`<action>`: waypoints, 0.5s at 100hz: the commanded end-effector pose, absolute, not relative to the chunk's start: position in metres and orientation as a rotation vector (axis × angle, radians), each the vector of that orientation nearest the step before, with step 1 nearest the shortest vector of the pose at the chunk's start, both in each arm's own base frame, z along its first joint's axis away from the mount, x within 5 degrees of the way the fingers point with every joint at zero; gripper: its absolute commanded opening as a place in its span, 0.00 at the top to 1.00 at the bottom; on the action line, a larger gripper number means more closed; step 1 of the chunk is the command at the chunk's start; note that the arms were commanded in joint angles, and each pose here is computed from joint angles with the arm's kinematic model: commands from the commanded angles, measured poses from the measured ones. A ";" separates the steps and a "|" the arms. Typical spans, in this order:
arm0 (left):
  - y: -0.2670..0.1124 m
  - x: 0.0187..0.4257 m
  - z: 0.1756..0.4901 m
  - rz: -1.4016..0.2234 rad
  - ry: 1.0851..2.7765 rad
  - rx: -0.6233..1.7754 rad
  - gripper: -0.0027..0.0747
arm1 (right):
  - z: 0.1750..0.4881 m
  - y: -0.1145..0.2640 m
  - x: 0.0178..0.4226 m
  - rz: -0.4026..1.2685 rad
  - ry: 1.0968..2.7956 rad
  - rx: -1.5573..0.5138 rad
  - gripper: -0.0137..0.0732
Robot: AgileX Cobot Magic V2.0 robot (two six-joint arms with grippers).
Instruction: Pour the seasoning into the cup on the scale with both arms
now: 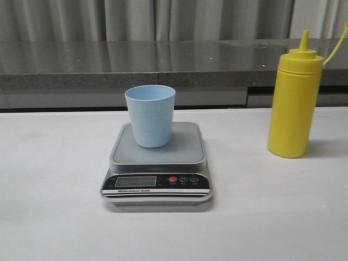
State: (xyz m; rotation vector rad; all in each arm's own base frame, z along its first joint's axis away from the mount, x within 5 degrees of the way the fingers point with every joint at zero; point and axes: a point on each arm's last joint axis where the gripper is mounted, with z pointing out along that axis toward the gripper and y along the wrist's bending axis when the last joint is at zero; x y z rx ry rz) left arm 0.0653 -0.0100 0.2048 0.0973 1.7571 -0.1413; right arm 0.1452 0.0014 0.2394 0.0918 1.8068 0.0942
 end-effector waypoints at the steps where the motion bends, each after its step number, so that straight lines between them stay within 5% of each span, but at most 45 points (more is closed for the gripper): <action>1: -0.010 0.067 0.221 -0.161 1.663 0.076 0.99 | 0.260 0.006 0.159 0.116 1.636 0.037 0.31; 50: -0.010 0.067 0.221 -0.161 1.663 0.076 0.99 | 0.225 0.024 0.204 0.205 1.647 -0.058 0.30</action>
